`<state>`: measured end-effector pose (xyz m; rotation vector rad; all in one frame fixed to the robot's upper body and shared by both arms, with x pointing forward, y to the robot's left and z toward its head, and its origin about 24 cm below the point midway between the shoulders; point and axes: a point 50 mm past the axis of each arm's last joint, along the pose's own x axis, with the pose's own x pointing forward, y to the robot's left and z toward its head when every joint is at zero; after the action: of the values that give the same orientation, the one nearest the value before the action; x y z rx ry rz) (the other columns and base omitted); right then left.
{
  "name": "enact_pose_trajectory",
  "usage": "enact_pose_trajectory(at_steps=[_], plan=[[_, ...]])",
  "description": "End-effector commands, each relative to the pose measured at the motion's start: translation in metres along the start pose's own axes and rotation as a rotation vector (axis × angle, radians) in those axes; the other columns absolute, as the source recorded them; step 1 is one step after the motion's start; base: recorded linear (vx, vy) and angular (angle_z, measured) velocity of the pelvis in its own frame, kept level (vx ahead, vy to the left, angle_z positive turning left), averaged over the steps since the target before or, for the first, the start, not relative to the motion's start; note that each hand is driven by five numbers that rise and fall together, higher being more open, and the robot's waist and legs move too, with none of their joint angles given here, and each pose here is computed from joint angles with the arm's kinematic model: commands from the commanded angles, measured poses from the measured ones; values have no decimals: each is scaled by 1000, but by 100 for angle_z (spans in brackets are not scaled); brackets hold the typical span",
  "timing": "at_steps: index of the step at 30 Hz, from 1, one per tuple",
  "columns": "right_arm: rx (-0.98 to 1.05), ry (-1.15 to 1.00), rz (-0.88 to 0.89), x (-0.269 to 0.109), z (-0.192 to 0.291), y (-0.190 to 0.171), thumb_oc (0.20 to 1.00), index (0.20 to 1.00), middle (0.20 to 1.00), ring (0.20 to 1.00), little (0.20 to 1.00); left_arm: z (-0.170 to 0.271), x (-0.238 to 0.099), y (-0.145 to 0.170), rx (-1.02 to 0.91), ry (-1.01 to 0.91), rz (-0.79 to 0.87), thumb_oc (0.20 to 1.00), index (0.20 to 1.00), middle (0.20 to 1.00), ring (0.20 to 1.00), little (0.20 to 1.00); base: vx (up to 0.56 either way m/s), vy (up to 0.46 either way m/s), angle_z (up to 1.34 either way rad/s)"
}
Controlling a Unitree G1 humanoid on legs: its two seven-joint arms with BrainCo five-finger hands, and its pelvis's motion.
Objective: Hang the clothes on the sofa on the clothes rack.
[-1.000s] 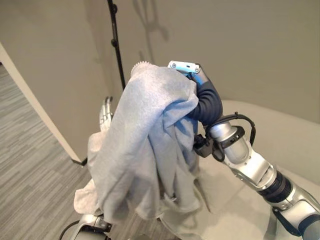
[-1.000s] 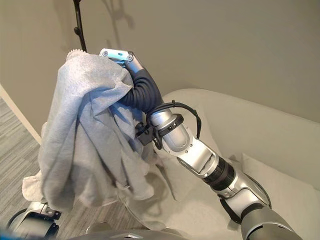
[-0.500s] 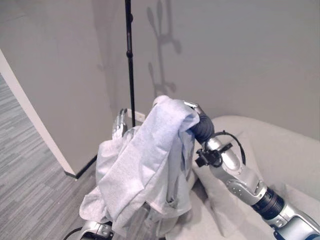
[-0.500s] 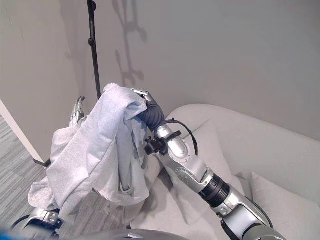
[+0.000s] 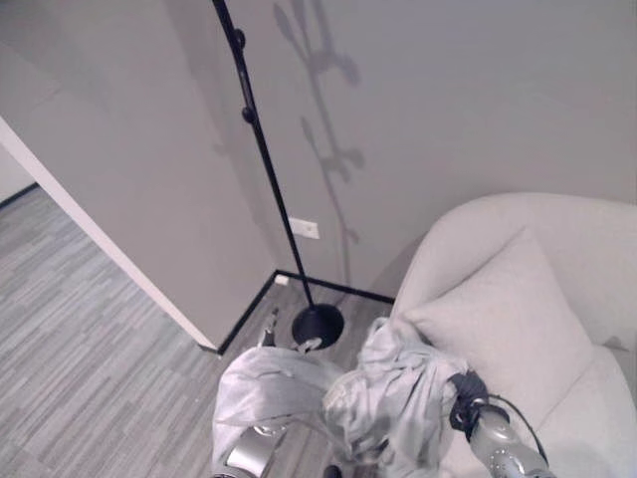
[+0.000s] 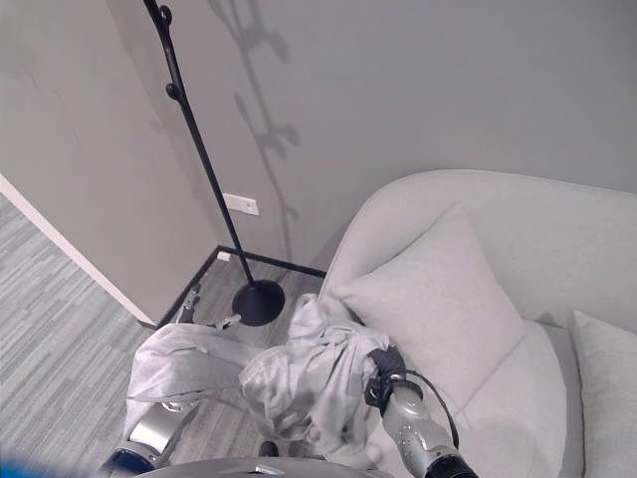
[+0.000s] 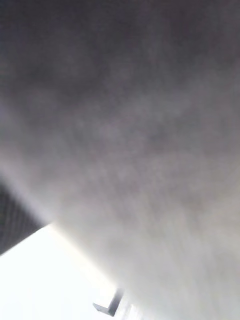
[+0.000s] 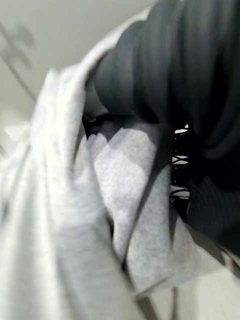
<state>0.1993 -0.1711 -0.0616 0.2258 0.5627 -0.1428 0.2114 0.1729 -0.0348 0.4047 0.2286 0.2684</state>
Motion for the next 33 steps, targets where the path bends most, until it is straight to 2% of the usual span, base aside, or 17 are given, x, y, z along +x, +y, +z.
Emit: enact_pose_trajectory(at_steps=[1,5,12,15,16,22,24,25,26,29,33], plan=[[47,-279,141,0,70,30,200,200,200,200,200,16,19,20,58,-96,43,1000,1000,1000,1000,1000,18,-9,9],[27,-416,197,-7,107,30,200,200,200,200,200,12,17,23,62,-82,39,1000,1000,1000,1000,1000,9,1,3],[-28,-618,266,-18,148,52,200,200,200,200,200,13,21,35,76,-91,100,1000,1000,1000,1000,1000,0,0,0],[-119,-790,383,-34,180,78,200,200,200,200,200,18,24,41,104,-131,132,1000,1000,1000,1000,1000,0,0,0],[-199,-931,486,-50,204,101,200,200,200,200,200,29,29,48,136,-195,168,1000,1000,1000,1000,1000,0,0,0],[-276,-1191,688,-95,234,146,200,200,200,200,200,72,46,66,116,-376,320,1000,1000,1000,1000,1000,-99,38,15],[-306,-1263,768,-113,239,161,200,200,200,200,200,87,49,83,126,-440,421,1000,1000,1000,1000,1000,10,226,28],[-306,-1263,769,-113,239,161,200,200,200,200,200,86,49,83,126,-439,423,1000,1000,1000,1000,1000,19,442,18],[-327,-1302,803,-122,242,167,200,200,200,200,200,92,52,98,117,-457,510,1000,1000,1000,1000,1000,3,422,25],[-342,-1332,825,-128,247,172,200,200,200,200,200,103,56,114,111,-501,618,1000,1000,1000,1000,1000,-36,580,4],[-311,-1375,823,-136,248,170,200,200,200,200,200,116,54,112,73,-560,649,1000,1000,1000,1000,1000,-3,644,-4]])
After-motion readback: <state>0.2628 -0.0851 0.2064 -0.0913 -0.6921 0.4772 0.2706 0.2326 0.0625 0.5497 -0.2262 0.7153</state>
